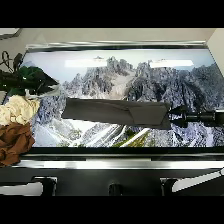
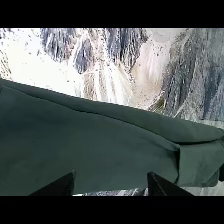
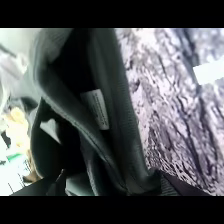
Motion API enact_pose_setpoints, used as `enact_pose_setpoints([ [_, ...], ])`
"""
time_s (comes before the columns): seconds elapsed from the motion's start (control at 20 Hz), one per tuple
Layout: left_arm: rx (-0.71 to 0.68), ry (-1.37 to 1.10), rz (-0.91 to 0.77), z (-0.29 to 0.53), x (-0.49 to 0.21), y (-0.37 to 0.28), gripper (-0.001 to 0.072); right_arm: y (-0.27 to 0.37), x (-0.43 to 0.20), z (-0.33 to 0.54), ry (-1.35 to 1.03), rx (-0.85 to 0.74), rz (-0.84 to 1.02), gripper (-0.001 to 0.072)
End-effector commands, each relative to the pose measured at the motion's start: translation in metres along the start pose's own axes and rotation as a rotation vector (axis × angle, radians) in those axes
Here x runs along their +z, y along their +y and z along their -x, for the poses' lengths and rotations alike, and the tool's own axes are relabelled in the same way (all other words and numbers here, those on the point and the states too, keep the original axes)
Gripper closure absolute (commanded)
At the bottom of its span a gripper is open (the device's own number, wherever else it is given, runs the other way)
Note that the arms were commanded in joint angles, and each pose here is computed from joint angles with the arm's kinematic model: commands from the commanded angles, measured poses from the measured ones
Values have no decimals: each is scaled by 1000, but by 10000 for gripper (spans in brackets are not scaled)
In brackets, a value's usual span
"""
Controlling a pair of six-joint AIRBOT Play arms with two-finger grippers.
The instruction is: Fold the shirts.
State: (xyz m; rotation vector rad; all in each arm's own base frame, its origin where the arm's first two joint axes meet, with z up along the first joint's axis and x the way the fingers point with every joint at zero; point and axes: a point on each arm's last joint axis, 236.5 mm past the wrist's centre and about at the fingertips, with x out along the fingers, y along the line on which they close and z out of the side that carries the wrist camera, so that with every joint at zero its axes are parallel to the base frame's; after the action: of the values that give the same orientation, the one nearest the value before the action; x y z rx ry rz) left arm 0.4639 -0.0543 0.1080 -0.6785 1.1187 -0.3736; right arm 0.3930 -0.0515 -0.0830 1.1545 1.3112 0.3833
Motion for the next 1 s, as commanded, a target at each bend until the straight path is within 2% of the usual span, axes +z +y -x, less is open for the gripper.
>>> enact_pose_setpoints([
  [0.0,-4,7,8,-3,-2,-5,158,19,-13,-1,54,81,99,16],
  [0.35,-16,32,0,-11,-10,-17,158,36,-28,-24,132,94,222,25],
  [0.55,-21,46,-14,-16,-14,-24,158,38,-28,-44,143,45,215,66],
  [0.6,-22,48,-16,-16,-15,-25,158,38,-30,-50,151,29,206,134],
  [0.65,-23,51,-21,-18,-16,-27,158,40,-32,-57,163,13,201,162],
  [0.75,-25,57,-26,-20,-18,-30,158,44,-43,-76,210,-19,219,280],
  [0.8,-26,61,-30,-21,-19,-31,158,45,-50,-86,237,-45,225,291],
  [0.9,-29,68,-38,-24,-22,-35,158,46,-62,-101,281,-105,243,466],
  [0.95,-30,70,-41,-24,-22,-36,158,46,-66,-105,291,-137,252,600],
])
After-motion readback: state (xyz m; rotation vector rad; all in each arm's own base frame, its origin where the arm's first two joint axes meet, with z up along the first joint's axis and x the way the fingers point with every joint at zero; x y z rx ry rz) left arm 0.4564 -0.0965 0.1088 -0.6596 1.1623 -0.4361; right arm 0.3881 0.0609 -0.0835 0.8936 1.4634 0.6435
